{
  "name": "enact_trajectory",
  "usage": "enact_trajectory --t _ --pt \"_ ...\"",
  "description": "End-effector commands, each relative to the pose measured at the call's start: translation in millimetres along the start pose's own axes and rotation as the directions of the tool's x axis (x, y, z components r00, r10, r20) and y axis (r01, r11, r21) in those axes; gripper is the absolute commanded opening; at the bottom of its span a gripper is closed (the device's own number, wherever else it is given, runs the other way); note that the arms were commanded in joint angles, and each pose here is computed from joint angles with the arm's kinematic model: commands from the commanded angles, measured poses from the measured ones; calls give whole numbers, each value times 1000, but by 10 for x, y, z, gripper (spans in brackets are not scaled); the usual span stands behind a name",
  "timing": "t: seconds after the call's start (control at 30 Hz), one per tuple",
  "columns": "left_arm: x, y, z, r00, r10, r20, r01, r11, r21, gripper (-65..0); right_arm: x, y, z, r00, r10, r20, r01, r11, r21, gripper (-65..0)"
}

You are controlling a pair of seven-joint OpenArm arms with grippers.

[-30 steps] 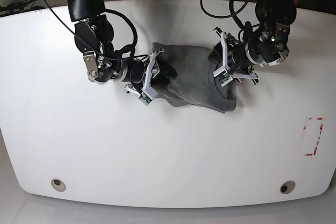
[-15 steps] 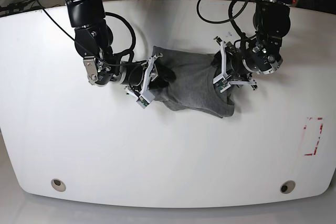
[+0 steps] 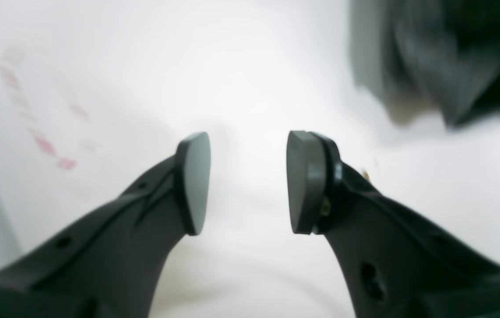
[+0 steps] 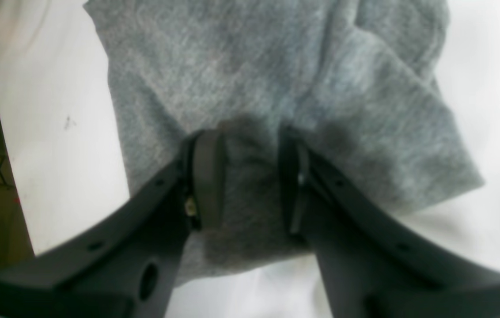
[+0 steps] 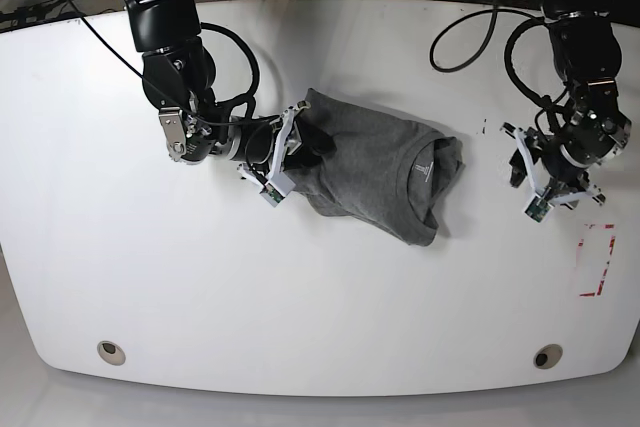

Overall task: Fold the T-shirt properly
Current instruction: 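Grasp the bundle's sides with both grippers and square it up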

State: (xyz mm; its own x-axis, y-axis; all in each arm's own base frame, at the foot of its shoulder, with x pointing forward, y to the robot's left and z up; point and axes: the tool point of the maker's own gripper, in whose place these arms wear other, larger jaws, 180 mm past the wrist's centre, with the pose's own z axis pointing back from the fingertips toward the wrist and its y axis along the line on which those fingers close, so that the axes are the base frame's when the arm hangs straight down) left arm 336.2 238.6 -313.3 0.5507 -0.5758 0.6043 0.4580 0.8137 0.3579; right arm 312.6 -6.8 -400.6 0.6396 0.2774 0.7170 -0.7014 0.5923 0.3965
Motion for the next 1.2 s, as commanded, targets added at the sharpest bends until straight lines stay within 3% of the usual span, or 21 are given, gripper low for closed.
enact_trajectory --t 0.0,0.17,0.4,0.57,0.77,0.93,1.17 --pt "-2 95 65 1000 4 7 -4 999 33 -390 230 -13 72 998 50 41 -49 999 -14 -457" --pt "-86 -307 45 1000 -9 -4 9 999 -43 -390 446 56 192 990 124 66 -122 992 -31 -457" --pt "95 -1352 37 994 -91 55 102 962 -254 -392 825 -247 508 981 157 117 -140 980 -144 -455" --pt "225 -1842 42 993 -78 91 106 930 -353 -392 816 -582 491 987 160 34 -149 963 -223 -455" --pt "214 -2054 21 986 -146 76 164 916 -365 -392 730 -764 286 988 156 -11 -153 951 -270 -455" --pt "40 -2075 -122 988 -154 11 147 914 -379 -392 630 -843 81 986 162 -43 -168 942 -292 -455" --pt "19 -1728 -317 994 -106 -32 90 942 -324 -392 420 -770 107 978 186 -97 -208 928 -308 -458"
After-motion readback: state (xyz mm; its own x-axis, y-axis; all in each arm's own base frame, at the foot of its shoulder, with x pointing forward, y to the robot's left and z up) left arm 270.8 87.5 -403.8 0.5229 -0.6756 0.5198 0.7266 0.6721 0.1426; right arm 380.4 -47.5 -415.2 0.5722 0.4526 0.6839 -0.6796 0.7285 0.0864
